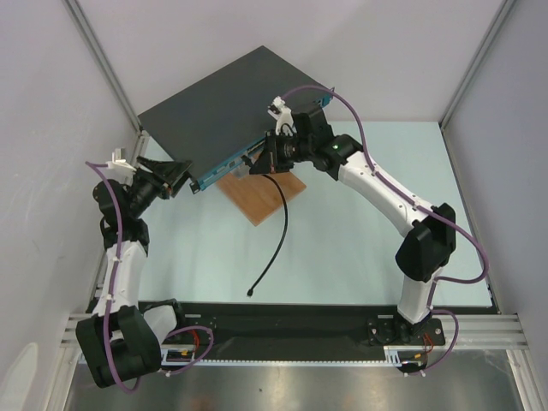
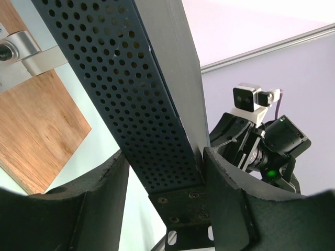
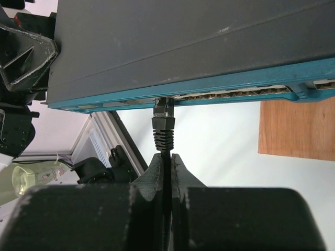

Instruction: Insert the plug into the switch port

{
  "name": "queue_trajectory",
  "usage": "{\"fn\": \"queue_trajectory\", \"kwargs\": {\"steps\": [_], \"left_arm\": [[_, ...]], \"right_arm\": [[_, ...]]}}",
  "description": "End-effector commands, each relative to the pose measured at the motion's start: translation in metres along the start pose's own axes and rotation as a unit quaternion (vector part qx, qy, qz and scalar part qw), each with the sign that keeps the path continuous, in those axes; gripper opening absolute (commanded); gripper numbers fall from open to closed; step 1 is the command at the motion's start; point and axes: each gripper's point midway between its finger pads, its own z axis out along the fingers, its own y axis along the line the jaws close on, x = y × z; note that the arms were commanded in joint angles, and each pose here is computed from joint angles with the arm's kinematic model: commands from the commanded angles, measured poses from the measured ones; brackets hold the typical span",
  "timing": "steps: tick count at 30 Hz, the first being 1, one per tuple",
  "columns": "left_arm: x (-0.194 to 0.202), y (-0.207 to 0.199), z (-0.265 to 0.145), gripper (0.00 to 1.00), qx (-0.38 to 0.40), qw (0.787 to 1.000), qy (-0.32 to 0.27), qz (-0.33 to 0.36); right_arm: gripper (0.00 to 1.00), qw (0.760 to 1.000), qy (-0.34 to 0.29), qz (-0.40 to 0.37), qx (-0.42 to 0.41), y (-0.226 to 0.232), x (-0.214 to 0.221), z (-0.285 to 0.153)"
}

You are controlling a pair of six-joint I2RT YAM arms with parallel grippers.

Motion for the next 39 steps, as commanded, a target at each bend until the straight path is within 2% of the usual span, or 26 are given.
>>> {"fn": "queue_trajectory", "kwargs": {"steps": [1, 12, 19, 26, 35, 38, 39], "left_arm": [[0.017, -0.010, 0.012, 0.00, 0.024, 0.997, 0.038, 0.066], [0.017, -0.013, 0.014, 0.00, 0.028, 0.996, 0.042, 0.071], [0.019, -0.013, 0.014, 0.00, 0.026, 0.996, 0.044, 0.079], [0.018, -0.011, 0.014, 0.01, 0.022, 0.995, 0.048, 0.086], [0.009, -0.014, 0.011, 0.18, 0.019, 0.995, 0.038, 0.093], [0.003, -0.017, 0.009, 0.22, 0.021, 0.995, 0.033, 0.095], [-0.001, -0.017, 0.008, 0.26, 0.020, 0.995, 0.028, 0.097]], "right_arm": [[0.00, 0.977, -0.196, -0.073, 0.038, -0.027, -0.089, 0.027], [0.00, 0.960, -0.260, -0.102, -0.004, 0.016, -0.140, 0.010], [0.00, 0.968, -0.234, -0.094, 0.014, -0.010, -0.122, 0.021], [0.00, 0.970, -0.224, -0.100, -0.002, -0.011, -0.108, 0.018], [0.02, 0.970, -0.220, -0.101, 0.005, -0.017, -0.103, 0.005], [0.06, 0.969, -0.223, -0.108, 0.010, -0.017, -0.103, -0.003], [0.10, 0.968, -0.223, -0.111, 0.010, -0.016, -0.102, -0.005]]}}
